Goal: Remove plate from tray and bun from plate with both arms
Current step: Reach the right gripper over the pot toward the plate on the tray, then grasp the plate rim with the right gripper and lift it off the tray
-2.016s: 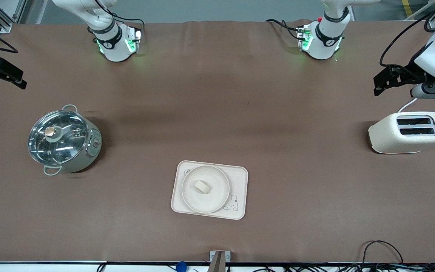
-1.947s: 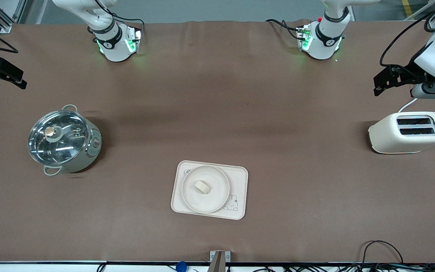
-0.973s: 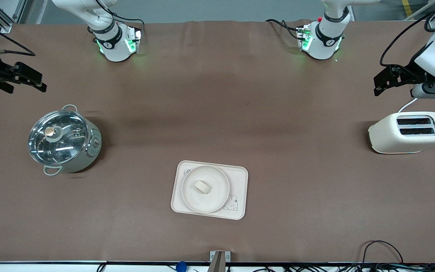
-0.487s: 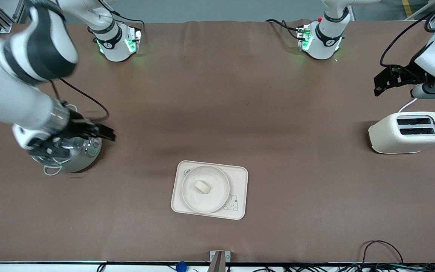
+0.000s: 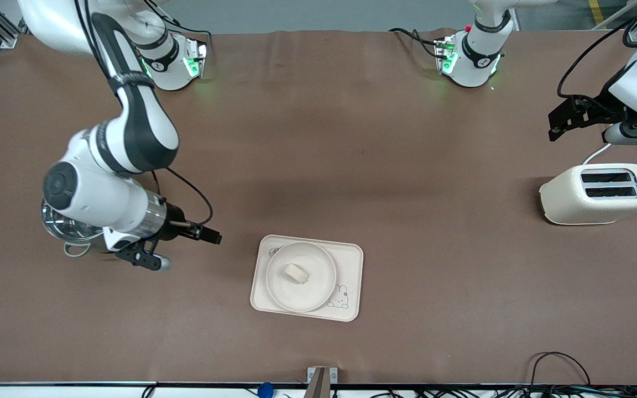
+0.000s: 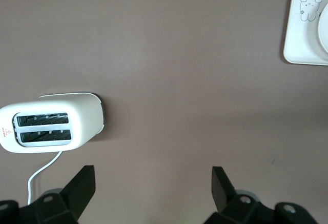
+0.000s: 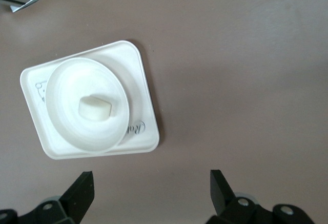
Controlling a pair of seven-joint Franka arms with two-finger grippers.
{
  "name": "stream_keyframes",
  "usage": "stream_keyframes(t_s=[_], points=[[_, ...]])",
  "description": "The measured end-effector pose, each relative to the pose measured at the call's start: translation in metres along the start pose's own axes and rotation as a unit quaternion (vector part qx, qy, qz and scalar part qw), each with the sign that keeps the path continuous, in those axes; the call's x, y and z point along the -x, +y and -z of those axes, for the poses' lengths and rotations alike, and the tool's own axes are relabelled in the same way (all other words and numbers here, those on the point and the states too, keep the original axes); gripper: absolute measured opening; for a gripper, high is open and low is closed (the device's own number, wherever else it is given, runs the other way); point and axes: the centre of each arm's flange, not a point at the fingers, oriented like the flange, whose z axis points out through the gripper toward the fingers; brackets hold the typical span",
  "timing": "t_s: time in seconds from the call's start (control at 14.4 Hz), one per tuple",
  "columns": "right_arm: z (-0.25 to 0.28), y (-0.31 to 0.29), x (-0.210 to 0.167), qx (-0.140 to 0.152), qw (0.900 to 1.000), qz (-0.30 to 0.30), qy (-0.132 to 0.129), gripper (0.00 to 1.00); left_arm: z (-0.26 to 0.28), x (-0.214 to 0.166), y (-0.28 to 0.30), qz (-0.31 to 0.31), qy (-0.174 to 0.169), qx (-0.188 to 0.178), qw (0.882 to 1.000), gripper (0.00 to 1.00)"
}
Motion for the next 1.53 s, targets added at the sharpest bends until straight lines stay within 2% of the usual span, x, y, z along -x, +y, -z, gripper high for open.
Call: stream_keyframes(t_s=[0.21, 0.35, 0.56, 0.83, 0.97, 1.11, 1.18, 1.32, 1.39, 1.53], points=[[-0.072, -0.012, -0.003, -0.008, 1.0, -0.012, 0.024, 1.0, 0.0, 0.0, 0.0, 0.0, 0.0, 0.0, 1.0, 1.0], [-0.108, -0.017, 0.0, -0.003, 1.0, -0.006, 0.027, 1.0, 0.0, 0.0, 0.0, 0.0, 0.0, 0.0, 1.0, 1.0], [-0.13, -0.024, 0.006, 0.004, 1.0, 0.002, 0.02, 1.0, 0.0, 0.0, 0.0, 0.0, 0.0, 0.0, 1.0, 1.0], [-0.152, -0.025, 0.003, -0.003, 0.999, 0.003, 0.043, 1.0, 0.0, 0.0, 0.0, 0.0, 0.0, 0.0, 1.0, 1.0], [-0.168, -0.027, 0.001, -0.002, 0.999, 0.005, 0.046, 0.96, 0.0, 0.0, 0.0, 0.0, 0.0, 0.0, 1.0, 1.0], [-0.179, -0.03, -0.001, -0.004, 0.999, 0.009, 0.051, 0.81, 0.0, 0.0, 0.001, -0.001, 0.0, 0.0, 1.0, 1.0], [-0.183, -0.032, -0.002, -0.006, 0.998, 0.01, 0.055, 0.81, 0.0, 0.0, 0.001, -0.001, 0.0, 0.0, 1.0, 1.0], [-0.187, -0.035, 0.0, -0.007, 0.998, 0.013, 0.058, 0.67, 0.0, 0.0, 0.001, -0.001, 0.0, 0.0, 1.0, 1.0], [-0.189, -0.038, 0.002, -0.008, 0.998, 0.016, 0.059, 0.67, 0.0, 0.0, 0.001, -0.001, 0.0, 0.0, 1.0, 1.0], [-0.191, -0.043, 0.005, -0.009, 0.998, 0.02, 0.06, 0.52, 0.0, 0.0, 0.001, -0.001, 0.0, 0.0, 1.0, 1.0]])
